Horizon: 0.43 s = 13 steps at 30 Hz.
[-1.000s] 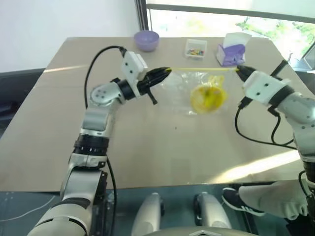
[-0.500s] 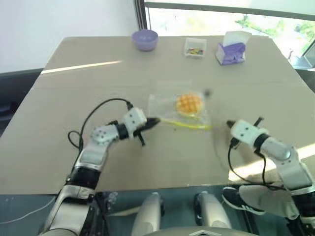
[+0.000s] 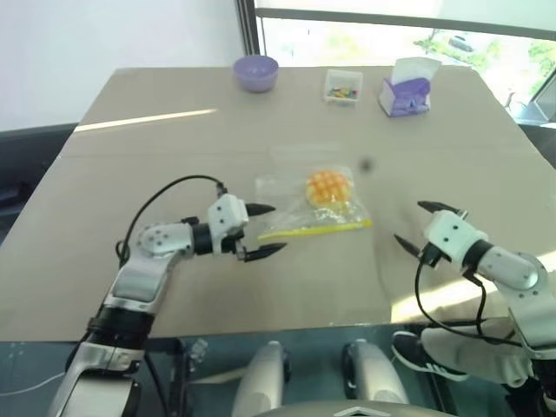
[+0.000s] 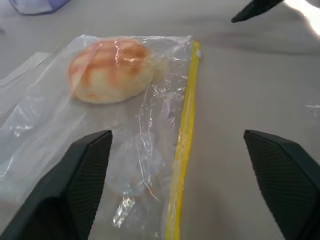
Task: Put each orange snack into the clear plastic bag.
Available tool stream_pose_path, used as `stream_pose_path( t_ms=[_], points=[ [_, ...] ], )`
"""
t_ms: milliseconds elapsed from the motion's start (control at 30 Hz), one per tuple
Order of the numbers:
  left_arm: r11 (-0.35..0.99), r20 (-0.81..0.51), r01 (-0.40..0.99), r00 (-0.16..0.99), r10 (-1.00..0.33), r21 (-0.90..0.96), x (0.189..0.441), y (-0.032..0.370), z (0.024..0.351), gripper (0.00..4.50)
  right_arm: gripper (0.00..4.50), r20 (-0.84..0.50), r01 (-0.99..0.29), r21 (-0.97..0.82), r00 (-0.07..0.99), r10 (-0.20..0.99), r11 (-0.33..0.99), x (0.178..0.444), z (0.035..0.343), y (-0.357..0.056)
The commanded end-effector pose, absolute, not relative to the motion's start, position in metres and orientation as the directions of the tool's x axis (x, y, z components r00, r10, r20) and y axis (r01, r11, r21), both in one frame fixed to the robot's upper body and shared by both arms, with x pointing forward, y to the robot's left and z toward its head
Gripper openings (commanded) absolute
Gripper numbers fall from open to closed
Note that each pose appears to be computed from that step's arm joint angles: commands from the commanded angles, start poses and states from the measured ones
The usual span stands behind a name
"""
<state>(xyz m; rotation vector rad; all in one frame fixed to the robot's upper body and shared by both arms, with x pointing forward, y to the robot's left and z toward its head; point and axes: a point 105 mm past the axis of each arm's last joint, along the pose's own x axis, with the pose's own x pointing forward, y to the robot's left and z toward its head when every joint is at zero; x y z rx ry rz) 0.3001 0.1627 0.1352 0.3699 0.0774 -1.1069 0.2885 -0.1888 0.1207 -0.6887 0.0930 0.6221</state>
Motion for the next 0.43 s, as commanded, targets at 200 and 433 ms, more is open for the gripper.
stream_pose_path(
  t_ms=[200, 433],
  points=[
    [0.509, -0.239, 0.851, 0.524, -0.817, 0.127, 0.276, 0.216, 0.168, 4.25, 4.45, -0.171, -0.564, -0.422, 0.819, 0.548, 0.710, 0.244, 0.161, -0.209],
    [0.537, -0.251, 0.834, 0.550, -0.796, 0.124, 0.272, 0.229, 0.171, 4.25, 4.45, -0.184, -0.544, -0.414, 0.835, 0.519, 0.729, 0.233, 0.167, -0.220]
  ],
)
